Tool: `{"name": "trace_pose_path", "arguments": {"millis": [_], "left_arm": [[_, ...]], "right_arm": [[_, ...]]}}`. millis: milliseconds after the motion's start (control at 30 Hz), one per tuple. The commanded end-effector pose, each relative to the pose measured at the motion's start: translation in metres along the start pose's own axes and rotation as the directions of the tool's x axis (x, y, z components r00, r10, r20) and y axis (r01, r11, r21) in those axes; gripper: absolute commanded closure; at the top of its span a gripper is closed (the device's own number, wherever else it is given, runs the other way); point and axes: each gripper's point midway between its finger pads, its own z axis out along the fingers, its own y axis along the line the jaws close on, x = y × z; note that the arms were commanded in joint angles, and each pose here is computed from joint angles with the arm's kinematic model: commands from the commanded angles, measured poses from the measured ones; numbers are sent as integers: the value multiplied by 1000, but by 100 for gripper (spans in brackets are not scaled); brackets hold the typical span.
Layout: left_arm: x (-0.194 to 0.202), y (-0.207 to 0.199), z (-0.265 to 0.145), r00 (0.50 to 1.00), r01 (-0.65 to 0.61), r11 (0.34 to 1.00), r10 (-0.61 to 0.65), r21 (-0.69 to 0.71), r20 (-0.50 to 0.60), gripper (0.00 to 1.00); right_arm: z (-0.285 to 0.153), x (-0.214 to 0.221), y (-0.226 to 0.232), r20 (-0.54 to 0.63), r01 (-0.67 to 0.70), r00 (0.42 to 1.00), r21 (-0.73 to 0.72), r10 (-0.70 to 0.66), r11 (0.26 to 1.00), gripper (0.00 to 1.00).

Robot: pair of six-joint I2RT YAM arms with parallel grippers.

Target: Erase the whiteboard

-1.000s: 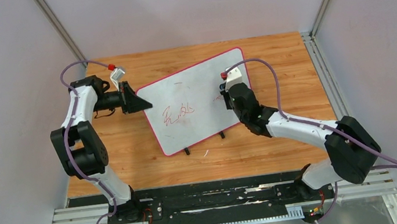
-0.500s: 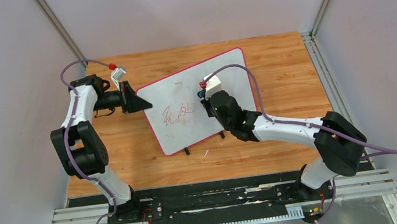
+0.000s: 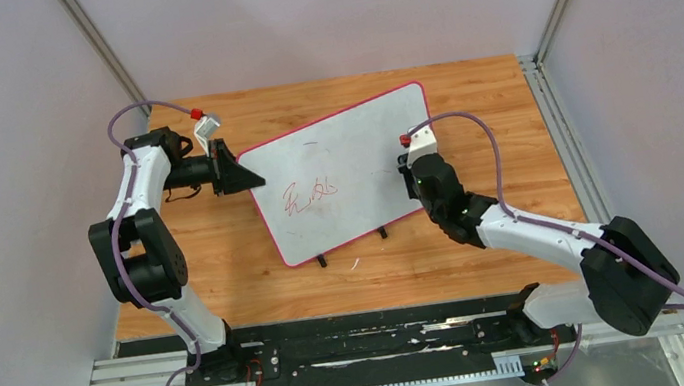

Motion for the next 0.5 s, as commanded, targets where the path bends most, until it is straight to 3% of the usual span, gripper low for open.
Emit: {"name": "trace_pose_path", "arguments": {"millis": [0, 467], "left_arm": [[8, 18, -1, 973, -212, 977, 207, -37, -98, 100], [7, 16, -1, 974, -209, 977, 204, -38, -99, 100]], "right_arm": [[-1, -2, 17, -6, -45, 999, -80, 45, 996, 99], [-12, -28, 148, 69, 37, 998, -325, -16, 945, 99]]}}
